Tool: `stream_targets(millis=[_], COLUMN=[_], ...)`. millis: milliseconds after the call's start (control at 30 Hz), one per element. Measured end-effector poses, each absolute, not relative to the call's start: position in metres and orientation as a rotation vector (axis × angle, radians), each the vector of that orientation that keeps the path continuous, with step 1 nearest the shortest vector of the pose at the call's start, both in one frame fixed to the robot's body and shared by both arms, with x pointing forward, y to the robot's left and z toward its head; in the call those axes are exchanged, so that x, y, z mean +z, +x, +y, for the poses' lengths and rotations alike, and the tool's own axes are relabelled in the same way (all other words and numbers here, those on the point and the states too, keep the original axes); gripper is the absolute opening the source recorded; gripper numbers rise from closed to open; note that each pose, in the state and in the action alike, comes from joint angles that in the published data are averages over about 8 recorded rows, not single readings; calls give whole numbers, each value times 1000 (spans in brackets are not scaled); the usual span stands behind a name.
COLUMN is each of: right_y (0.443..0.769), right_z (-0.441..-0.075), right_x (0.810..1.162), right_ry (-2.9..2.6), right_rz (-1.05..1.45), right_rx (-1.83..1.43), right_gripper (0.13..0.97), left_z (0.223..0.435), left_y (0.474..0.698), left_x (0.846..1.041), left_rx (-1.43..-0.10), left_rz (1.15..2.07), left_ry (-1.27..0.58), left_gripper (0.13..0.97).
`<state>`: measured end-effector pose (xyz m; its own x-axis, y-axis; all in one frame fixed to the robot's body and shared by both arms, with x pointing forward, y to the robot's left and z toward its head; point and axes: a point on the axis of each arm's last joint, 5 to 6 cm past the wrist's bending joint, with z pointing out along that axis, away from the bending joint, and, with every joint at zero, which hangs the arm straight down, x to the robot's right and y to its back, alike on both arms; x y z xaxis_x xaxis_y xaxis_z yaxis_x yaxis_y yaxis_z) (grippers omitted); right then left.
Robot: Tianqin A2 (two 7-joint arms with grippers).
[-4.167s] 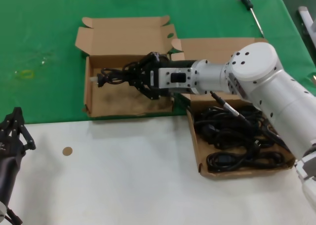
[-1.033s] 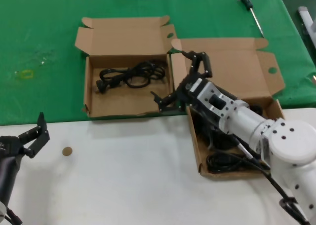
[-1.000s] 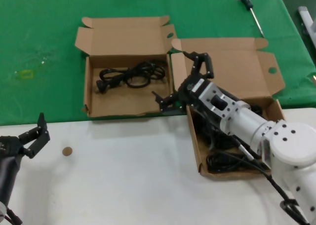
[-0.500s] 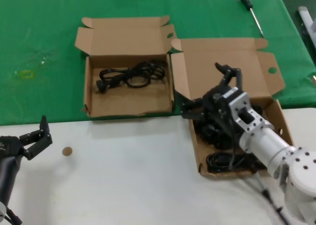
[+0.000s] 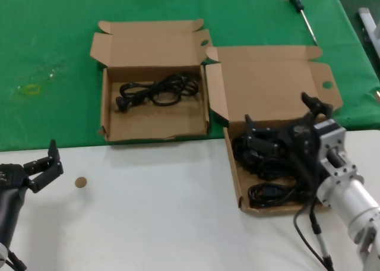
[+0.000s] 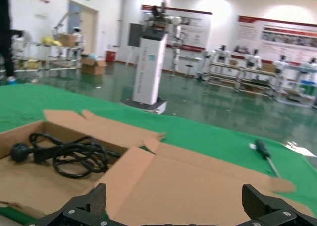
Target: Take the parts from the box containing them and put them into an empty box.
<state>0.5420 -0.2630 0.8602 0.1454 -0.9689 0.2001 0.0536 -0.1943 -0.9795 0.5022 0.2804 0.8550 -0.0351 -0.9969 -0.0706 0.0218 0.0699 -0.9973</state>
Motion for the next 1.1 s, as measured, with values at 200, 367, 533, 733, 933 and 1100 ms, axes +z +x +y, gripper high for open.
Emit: stream_targets(millis=[200, 367, 533, 733, 933, 1100], right_y=[523, 517, 516, 516, 516, 516], right_z=[-272, -276, -276, -276, -276, -276], right_x=[857, 856, 856, 856, 856, 856], right_ry=[-1321, -1296, -1294, -1294, -1294, -1294], right_rz=[1060, 1092, 1094, 1094, 1094, 1094], right_rx=[-1249, -1246, -1246, -1246, -1246, -1246], right_gripper=[966, 966, 966, 966, 966, 966], left_z=[280, 280, 280, 280, 280, 280], left_y=[502, 502, 502, 502, 502, 502], left_x=[855, 855, 855, 855, 855, 855], left_rx=[-1193, -1193, -1193, -1193, -1193, -1193], left_rz=[1253, 1253, 1253, 1253, 1253, 1253], left_ry=[-1125, -1125, -1125, -1125, -1125, -1125], left_gripper=[966, 966, 966, 966, 966, 966])
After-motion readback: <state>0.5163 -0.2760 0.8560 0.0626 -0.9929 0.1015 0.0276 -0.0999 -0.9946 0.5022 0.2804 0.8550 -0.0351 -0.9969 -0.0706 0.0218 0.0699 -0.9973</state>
